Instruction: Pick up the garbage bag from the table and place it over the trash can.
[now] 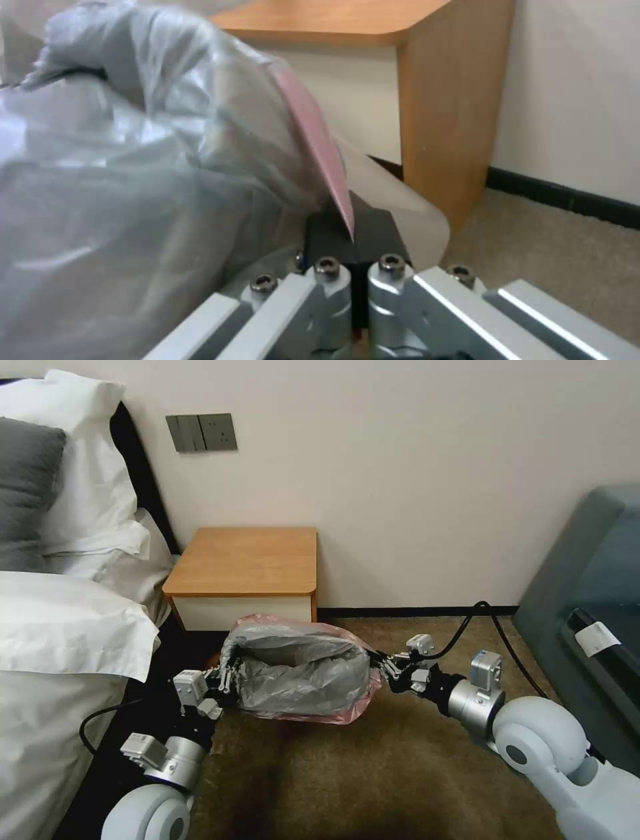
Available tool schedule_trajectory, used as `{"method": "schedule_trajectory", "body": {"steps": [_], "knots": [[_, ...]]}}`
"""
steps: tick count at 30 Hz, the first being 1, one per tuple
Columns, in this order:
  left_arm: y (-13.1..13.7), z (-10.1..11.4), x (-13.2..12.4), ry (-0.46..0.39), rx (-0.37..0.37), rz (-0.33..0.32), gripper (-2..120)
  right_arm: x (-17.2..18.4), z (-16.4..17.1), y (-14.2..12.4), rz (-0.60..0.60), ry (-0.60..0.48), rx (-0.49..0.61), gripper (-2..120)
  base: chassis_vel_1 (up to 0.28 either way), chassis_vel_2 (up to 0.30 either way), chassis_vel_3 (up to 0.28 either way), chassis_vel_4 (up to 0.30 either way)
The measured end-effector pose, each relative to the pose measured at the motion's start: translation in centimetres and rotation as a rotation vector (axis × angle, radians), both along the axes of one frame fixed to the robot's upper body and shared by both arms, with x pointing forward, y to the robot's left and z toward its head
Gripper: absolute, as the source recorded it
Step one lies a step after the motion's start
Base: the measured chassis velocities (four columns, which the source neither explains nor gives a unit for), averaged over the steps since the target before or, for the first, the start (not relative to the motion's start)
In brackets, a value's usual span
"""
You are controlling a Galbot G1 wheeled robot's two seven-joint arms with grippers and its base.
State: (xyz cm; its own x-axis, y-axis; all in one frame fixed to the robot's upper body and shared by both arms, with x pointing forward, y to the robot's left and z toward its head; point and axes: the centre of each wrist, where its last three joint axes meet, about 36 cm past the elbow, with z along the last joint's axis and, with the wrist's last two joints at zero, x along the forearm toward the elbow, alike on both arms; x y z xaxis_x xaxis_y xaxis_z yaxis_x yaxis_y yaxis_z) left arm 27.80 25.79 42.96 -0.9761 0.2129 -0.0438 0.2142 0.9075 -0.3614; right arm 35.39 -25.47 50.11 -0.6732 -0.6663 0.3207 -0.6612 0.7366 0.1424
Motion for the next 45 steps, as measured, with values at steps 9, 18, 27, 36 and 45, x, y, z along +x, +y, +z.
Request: {"method": "schedule_trajectory", "body": {"steps": [9, 18, 27, 36, 45], "knots": [[0.2, 0.1, 0.9, 0.069, -0.097, 0.025, 7, -0.5, -1.0, 0.6, 0.019, -0.079, -0.06, 0, 0.0, 0.0, 0.0, 0.0], [0.6, 0.5, 1.2, 0.118, -0.169, 0.017, 7, 1.1, -4.4, -0.4, 0.038, -0.323, -0.154, 0, 0.0, 0.0, 0.0, 0.0], [0.5, 1.0, 1.1, 0.12, -0.184, 0.01, 7, 2.1, -6.6, -0.1, 0.056, -0.435, -0.184, 0, 0.0, 0.0, 0.0, 0.0], [0.7, 1.7, 0.9, 0.114, -0.209, 0.005, 7, 2.8, -7.6, 0.5, 0.058, -0.484, -0.202, 0, 0.0, 0.0, 0.0, 0.0], [0.8, 1.7, 1.0, 0.112, -0.217, -0.002, 7, 3.0, -8.7, 1.0, 0.051, -0.496, -0.222, 0, 0.0, 0.0, 0.0, 0.0]]}}
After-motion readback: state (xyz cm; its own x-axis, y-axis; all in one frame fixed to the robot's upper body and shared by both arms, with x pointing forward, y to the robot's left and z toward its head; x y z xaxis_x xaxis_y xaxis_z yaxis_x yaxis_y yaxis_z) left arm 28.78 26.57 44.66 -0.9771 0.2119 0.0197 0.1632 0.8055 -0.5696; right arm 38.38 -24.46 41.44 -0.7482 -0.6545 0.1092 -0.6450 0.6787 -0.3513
